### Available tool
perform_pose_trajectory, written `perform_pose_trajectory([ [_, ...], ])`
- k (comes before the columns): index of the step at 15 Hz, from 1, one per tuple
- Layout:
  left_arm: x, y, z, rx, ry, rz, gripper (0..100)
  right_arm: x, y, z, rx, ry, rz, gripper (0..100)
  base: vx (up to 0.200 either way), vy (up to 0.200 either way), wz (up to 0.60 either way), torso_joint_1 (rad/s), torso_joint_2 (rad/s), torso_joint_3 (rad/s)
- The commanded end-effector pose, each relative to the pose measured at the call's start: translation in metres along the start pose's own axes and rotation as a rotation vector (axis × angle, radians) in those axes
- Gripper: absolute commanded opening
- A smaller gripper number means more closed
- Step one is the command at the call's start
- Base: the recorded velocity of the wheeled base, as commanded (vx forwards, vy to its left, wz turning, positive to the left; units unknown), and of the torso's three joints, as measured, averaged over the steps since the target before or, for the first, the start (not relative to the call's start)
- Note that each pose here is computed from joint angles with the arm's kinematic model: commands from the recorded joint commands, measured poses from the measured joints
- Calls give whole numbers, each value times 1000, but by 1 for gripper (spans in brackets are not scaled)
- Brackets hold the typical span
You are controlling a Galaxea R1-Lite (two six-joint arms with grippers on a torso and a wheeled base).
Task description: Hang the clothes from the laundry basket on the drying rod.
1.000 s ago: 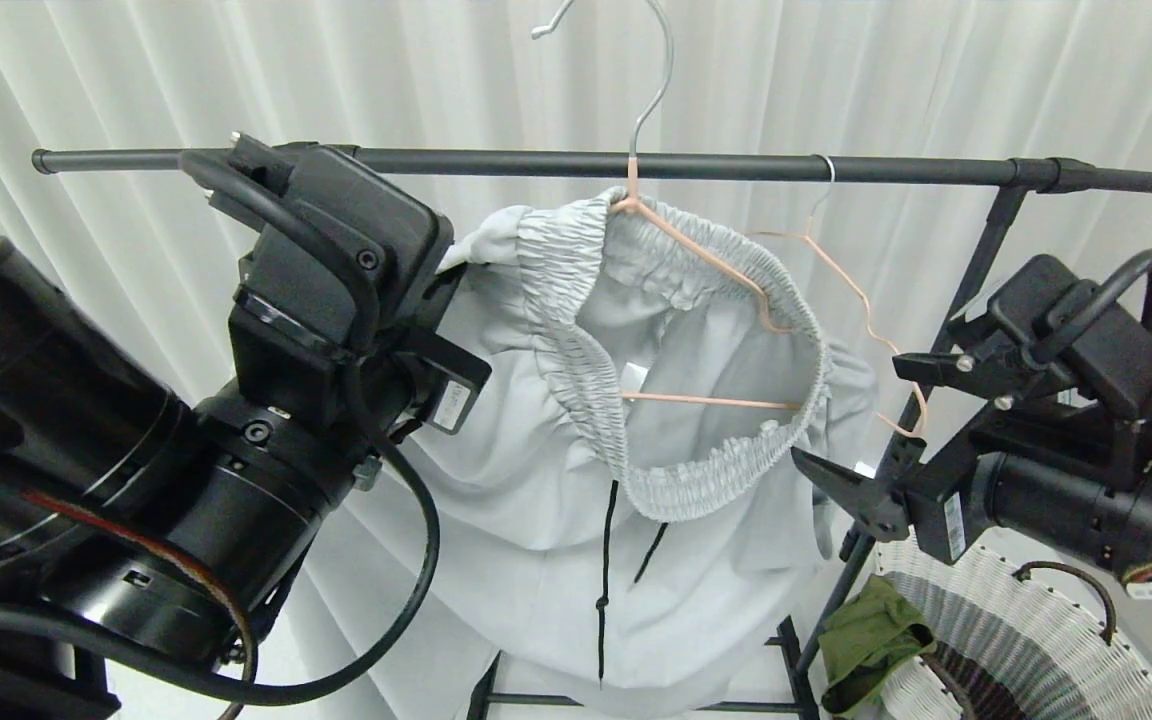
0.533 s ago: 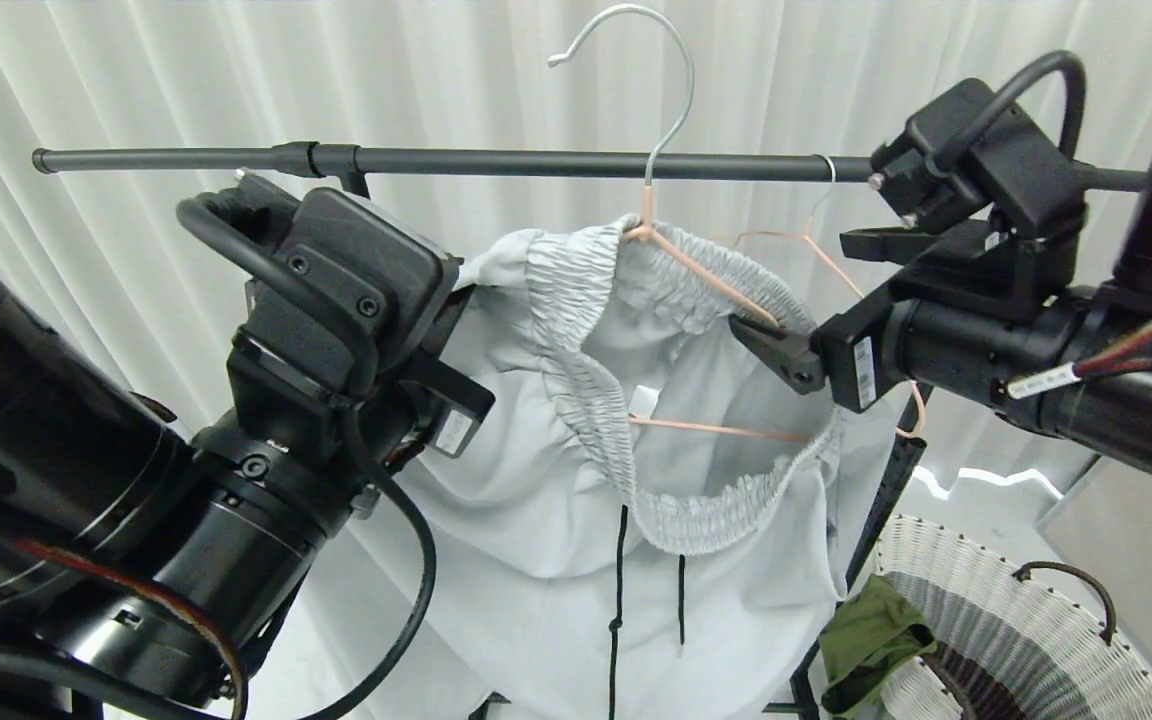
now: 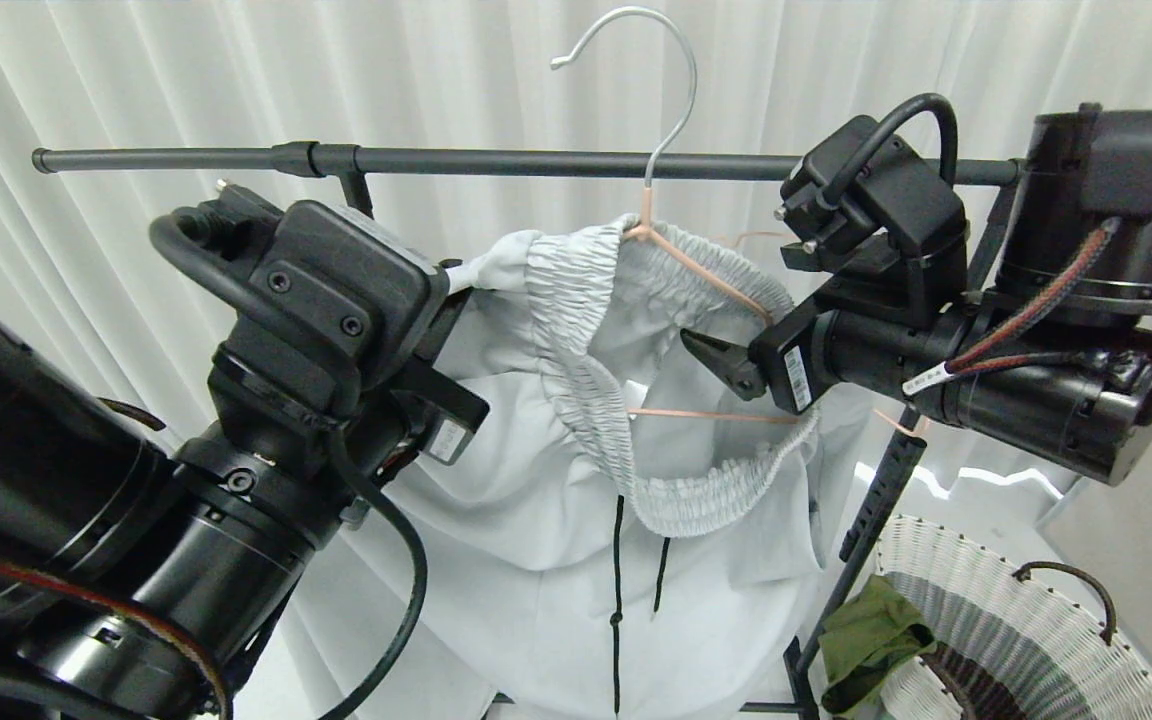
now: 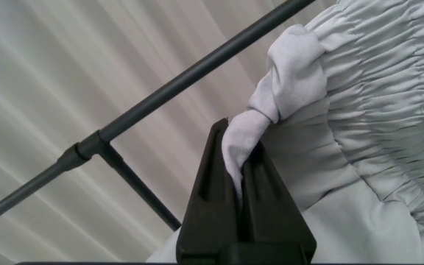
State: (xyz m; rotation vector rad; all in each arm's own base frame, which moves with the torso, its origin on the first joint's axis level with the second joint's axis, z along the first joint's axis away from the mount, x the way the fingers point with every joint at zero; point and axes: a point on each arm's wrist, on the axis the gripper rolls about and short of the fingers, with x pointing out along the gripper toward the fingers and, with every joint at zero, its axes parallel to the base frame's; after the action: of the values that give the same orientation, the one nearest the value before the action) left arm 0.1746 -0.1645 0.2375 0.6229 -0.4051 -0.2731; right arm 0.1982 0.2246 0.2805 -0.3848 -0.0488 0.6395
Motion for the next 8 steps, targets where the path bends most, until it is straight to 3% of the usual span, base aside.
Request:
perform_pose_trajectory([
  [1,-1,0,1,-1,-12,-8,0,0,1,-1,-2,1,14,100,0,0,0,0,0,0],
  [3,-2,2,2,-2,-35,-22,0,0,1,-1,-1,-2,15,100,0,0,0,0,0,0],
  [4,-2,2,2,-1,-38,-25,0,0,1,-1,0,-1,15,0,0,0,0,0,0,0],
  [8,-2,2,2,-2,-38,-23,0,-1,1,-1,7,-6,26,0,0,0,0,0,0,0],
])
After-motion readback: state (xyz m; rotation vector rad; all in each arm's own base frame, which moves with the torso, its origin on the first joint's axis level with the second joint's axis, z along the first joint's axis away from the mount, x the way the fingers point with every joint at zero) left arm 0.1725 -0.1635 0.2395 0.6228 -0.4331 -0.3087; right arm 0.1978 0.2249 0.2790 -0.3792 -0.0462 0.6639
